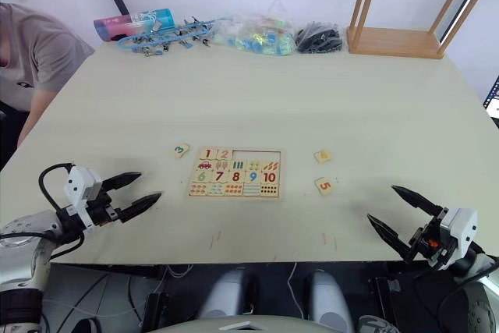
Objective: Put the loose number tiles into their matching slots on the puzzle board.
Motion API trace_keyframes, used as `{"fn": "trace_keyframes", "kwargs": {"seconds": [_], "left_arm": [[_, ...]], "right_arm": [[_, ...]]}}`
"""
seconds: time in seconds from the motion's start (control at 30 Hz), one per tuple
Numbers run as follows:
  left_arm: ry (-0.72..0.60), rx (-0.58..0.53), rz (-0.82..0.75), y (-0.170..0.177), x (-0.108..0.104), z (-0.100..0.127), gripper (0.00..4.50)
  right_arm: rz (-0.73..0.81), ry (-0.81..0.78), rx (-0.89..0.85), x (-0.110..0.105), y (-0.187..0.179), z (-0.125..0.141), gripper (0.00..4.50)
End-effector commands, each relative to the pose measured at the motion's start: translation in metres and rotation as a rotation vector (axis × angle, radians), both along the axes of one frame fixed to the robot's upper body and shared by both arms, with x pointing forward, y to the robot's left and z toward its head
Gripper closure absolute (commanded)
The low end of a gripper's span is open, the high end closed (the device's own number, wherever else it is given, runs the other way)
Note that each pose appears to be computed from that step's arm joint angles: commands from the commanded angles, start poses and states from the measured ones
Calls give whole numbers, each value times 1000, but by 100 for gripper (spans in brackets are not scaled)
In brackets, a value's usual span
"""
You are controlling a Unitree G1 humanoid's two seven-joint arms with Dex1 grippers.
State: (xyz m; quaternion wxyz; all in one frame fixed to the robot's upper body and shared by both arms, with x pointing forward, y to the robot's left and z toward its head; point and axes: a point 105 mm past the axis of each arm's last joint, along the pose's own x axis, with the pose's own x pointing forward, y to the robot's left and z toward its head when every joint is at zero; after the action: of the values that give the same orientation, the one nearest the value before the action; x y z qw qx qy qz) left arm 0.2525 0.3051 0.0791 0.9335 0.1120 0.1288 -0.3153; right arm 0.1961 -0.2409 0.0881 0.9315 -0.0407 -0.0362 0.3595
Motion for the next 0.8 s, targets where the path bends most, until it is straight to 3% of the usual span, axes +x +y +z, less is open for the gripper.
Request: {"fn": "trace_keyframes", "kwargs": {"seconds": [0.03,0.8], "left_arm": [[-56,10,26,7,-2,17,3],[-42,0,64,10,-18,13,3]], "right_arm": [[-23,-27,-9,-4,-9,10,0],[0,5,-35,-14,-10,4,0]]}}
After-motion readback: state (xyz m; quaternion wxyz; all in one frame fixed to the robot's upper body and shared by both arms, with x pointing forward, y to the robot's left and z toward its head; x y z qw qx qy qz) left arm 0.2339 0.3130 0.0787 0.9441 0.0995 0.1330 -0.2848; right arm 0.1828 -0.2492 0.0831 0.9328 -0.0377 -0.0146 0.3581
